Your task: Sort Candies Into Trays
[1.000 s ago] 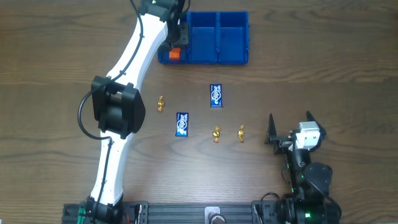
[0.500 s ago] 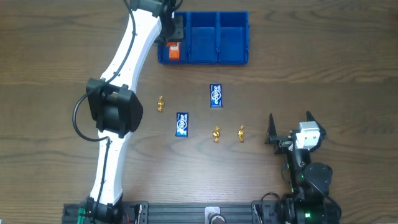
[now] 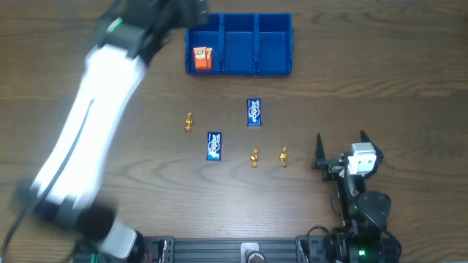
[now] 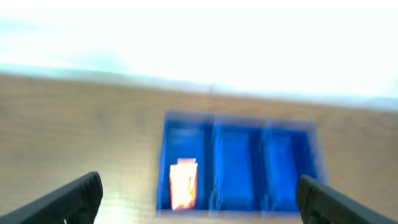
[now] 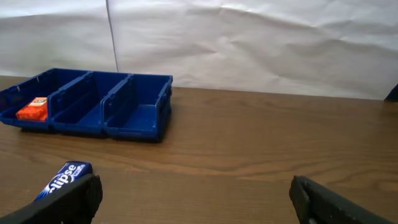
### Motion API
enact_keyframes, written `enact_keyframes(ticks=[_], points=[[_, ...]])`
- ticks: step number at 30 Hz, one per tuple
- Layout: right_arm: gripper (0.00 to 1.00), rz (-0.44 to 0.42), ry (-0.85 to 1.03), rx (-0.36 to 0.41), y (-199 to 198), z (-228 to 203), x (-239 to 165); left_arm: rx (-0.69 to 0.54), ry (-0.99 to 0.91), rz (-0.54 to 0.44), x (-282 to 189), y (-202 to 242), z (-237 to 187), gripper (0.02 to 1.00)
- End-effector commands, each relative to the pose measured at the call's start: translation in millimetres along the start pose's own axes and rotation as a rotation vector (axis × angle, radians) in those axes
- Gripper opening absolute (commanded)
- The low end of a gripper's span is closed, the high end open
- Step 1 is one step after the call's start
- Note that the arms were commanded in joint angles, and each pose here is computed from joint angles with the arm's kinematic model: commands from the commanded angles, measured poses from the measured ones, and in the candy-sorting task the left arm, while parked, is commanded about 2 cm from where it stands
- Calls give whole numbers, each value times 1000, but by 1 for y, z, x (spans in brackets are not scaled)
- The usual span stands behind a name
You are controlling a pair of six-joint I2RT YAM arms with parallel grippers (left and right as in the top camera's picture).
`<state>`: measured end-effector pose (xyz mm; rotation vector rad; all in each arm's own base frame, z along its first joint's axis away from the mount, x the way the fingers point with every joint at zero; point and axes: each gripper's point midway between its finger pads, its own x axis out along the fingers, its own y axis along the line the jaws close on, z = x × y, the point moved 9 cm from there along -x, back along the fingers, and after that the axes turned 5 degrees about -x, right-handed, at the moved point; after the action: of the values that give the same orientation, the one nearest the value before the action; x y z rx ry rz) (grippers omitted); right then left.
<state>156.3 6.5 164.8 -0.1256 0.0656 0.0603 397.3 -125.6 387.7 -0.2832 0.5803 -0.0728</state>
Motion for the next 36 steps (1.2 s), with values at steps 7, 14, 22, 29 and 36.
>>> enact_keyframes(ticks=[7, 14, 22, 29, 36], points=[[998, 7, 6, -7, 1, -1, 0, 32, -475, -53, -146, 120, -130, 1000], [998, 7, 6, -7, 1, -1, 0, 115, -578, -137, -137, 151, -227, 998], [998, 7, 6, -7, 1, -1, 0, 150, -493, -108, -101, 171, -283, 998], [998, 7, 6, -7, 1, -1, 0, 140, -404, -84, -94, 175, -295, 998], [998, 7, 6, -7, 1, -1, 0, 140, -403, -84, -94, 175, -296, 998]])
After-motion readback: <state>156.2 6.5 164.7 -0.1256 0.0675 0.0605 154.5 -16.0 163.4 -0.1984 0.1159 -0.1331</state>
